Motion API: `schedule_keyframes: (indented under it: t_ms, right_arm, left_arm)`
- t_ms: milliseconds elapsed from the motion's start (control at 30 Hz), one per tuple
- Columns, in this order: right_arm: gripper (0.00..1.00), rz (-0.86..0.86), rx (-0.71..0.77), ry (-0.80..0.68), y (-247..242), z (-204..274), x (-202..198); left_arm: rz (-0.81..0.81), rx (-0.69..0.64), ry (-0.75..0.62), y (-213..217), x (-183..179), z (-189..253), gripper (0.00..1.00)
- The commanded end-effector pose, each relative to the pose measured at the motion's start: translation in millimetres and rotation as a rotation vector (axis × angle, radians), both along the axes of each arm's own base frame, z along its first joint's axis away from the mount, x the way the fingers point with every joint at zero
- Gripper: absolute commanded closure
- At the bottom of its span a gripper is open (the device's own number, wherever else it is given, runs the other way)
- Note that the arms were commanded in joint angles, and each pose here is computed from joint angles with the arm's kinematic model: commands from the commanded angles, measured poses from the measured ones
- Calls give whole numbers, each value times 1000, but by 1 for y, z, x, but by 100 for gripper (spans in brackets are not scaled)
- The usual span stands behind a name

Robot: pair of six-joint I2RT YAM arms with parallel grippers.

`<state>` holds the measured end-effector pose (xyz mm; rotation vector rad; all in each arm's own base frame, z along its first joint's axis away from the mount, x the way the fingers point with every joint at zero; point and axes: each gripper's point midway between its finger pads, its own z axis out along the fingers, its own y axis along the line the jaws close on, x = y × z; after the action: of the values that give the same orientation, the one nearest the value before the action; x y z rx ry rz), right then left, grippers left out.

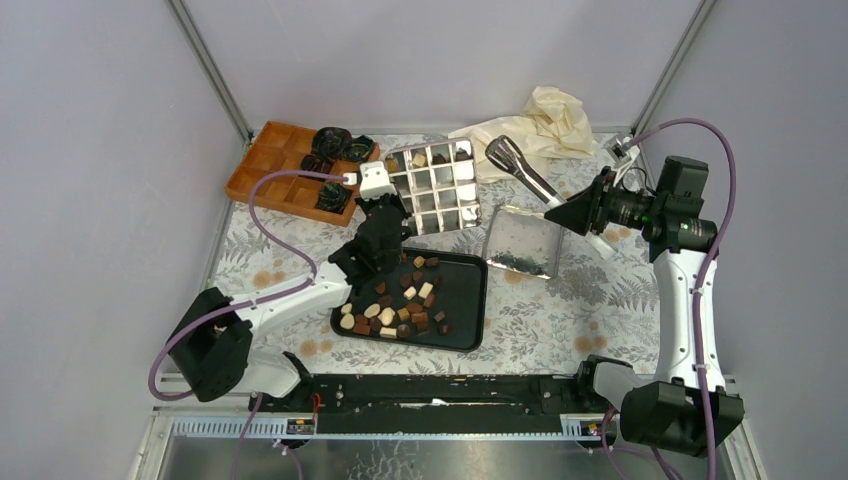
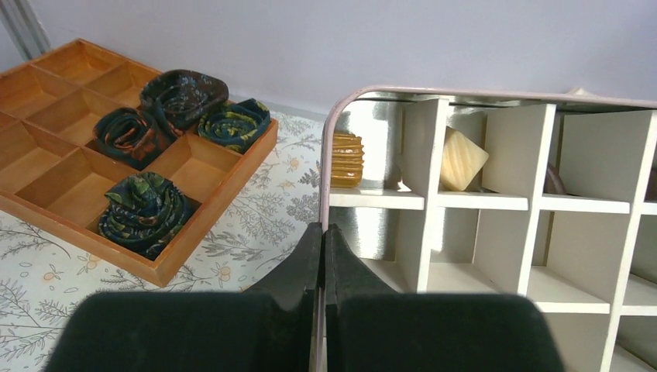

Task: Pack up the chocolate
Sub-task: Adjust the packing box at the center of the board.

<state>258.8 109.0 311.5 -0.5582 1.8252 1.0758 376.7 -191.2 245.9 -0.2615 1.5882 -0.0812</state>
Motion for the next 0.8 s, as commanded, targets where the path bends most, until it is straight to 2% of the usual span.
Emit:
schedule_keyframes:
  t_ms: [0,267,500,600,667,767]
  right_arm:
    - [58,33,22,-63,4,24,-8]
    - [58,27,24,-63,2,24,-8]
    - [58,19,23,-56,1,20,-6]
    - [58,13,23,-50,-1,16,-4]
    - [58,9,21,-51,-1,14,-4]
    - [58,3,19,-47,-2,10,-3]
  left_arm:
    - [99,-125,-166,13,-11,52,100]
    - [116,-60,-178,11,-18,49,100]
    - [96,-99,-119,4,-11,32,100]
    - [75,-119,-5,1,8,7,100]
    - [37,-208,138,-3,26,-16,100]
    - [-8,-257,362,-3,48,-58,100]
